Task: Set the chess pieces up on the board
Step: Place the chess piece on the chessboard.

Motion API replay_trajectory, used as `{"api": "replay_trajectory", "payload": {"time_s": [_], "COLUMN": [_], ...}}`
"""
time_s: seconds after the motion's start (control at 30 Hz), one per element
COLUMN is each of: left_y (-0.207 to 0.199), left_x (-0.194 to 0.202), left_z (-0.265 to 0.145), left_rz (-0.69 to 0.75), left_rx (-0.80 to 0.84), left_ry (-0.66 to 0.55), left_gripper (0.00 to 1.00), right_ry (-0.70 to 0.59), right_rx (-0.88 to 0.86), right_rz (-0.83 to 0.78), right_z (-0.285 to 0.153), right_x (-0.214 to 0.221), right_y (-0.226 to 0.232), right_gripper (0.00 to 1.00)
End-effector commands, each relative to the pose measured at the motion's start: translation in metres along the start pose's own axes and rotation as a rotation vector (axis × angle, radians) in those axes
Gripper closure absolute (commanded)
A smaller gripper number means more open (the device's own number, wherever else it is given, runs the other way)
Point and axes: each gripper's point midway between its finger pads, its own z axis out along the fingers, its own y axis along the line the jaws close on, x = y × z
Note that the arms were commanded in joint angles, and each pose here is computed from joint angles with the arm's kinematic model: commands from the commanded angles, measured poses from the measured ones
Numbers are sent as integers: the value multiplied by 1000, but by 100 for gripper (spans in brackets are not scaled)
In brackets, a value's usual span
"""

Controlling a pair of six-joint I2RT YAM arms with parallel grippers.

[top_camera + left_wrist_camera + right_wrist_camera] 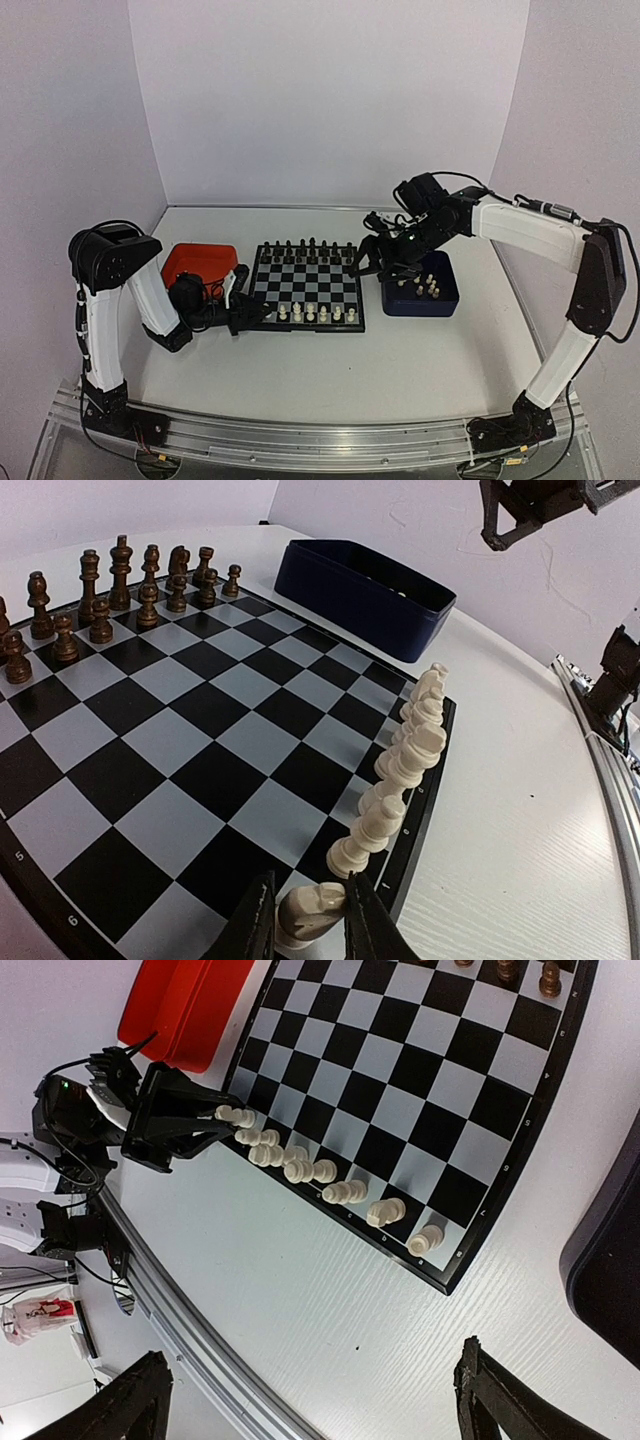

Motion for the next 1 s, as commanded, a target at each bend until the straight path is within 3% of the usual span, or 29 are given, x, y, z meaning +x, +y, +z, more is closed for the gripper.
{"api": "replay_trajectory", "payload": {"time_s": [0.0, 0.67, 0.97], "left_y": [-4, -8, -8], "left_x": [-42, -35, -41], "left_z": [1, 14, 10], "left_rz": [131, 130, 128], "left_rx": [21, 111, 87], "left_ry": [-150, -72, -103], "left_gripper": [77, 77, 70], "right_ry": [-40, -63, -65], "right_rx": [-28, -10, -2], "right_rz": [-44, -80, -78], "right_z": [-14, -24, -26], "right_x": [-2, 3, 8], "right_y": [15, 14, 12], "right_gripper": [6, 5, 5]}}
